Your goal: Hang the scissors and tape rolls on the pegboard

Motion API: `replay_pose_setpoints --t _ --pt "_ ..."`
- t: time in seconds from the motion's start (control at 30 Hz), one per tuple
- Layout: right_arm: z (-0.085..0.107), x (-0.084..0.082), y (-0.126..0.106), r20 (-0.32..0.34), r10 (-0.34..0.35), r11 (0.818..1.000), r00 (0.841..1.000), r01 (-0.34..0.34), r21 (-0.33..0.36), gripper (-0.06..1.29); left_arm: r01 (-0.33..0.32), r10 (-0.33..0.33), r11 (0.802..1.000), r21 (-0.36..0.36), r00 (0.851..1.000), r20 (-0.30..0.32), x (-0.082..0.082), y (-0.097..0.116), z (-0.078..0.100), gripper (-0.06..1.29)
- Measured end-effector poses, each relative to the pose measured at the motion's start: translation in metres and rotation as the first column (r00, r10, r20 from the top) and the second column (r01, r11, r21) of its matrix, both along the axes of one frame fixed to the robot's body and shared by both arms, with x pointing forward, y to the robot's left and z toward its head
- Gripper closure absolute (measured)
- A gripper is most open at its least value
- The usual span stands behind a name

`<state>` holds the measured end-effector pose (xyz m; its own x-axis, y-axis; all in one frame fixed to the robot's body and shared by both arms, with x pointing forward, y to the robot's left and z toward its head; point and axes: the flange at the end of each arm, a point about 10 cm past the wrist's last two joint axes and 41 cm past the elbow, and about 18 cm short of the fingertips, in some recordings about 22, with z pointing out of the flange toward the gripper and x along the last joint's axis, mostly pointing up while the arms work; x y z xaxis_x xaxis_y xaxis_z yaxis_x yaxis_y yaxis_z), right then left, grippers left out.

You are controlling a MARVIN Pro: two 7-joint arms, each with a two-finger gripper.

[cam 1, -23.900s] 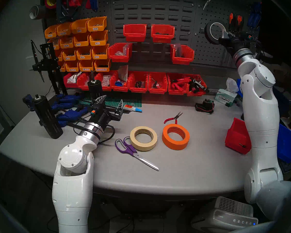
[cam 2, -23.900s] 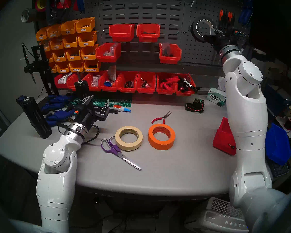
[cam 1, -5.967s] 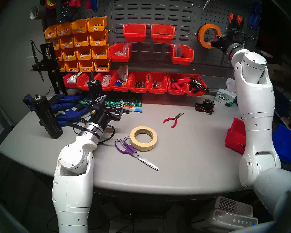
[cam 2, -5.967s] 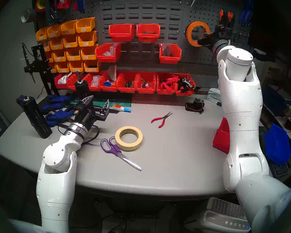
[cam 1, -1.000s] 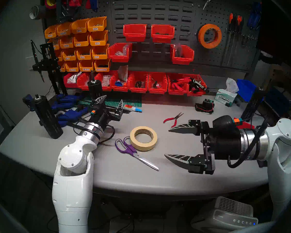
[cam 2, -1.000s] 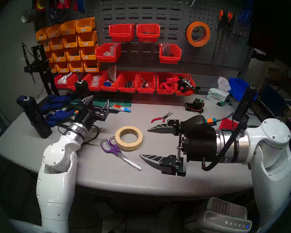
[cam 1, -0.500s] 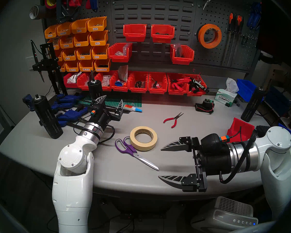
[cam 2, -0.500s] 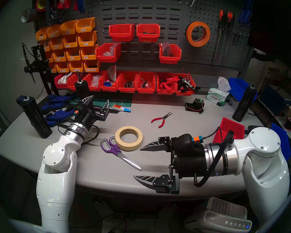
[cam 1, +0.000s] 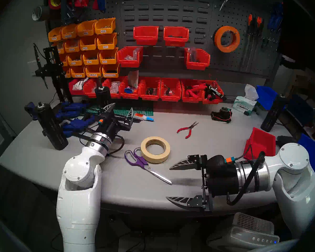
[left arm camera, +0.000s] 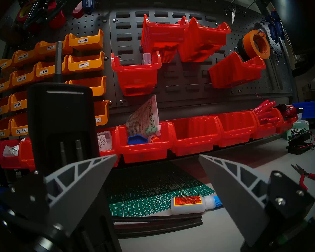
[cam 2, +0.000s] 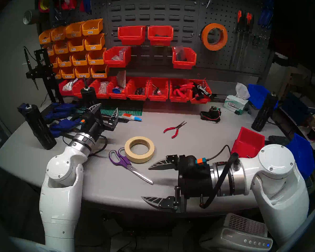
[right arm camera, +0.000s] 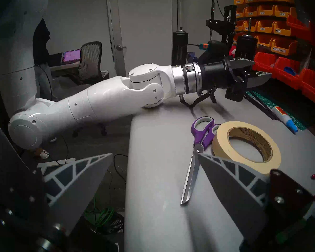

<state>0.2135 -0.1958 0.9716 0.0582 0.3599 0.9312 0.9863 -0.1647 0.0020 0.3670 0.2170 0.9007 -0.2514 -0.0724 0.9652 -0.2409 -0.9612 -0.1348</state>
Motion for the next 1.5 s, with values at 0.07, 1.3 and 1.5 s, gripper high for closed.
replay_pose_setpoints --t 0.07,1.3,1.5 --pt "-0.002 0.0 0.003 0.003 0.001 1.0 1.0 -0.001 -0.005 0.01 0.0 0.0 1.0 0.0 1.0 0.0 0.0 0.0 0.0 0.0" --pt "-0.02 0.016 0.022 0.021 -0.057 0.972 0.998 0.061 -0.226 0.03 0.0 0.0 1.0 0.0 1.0 0.0 0.0 0.0 0.0 0.0" --pt "-0.021 0.018 0.025 0.029 -0.053 0.965 0.998 0.059 -0.254 0.09 0.0 0.0 1.0 0.0 1.0 0.0 0.0 0.0 0.0 0.0"
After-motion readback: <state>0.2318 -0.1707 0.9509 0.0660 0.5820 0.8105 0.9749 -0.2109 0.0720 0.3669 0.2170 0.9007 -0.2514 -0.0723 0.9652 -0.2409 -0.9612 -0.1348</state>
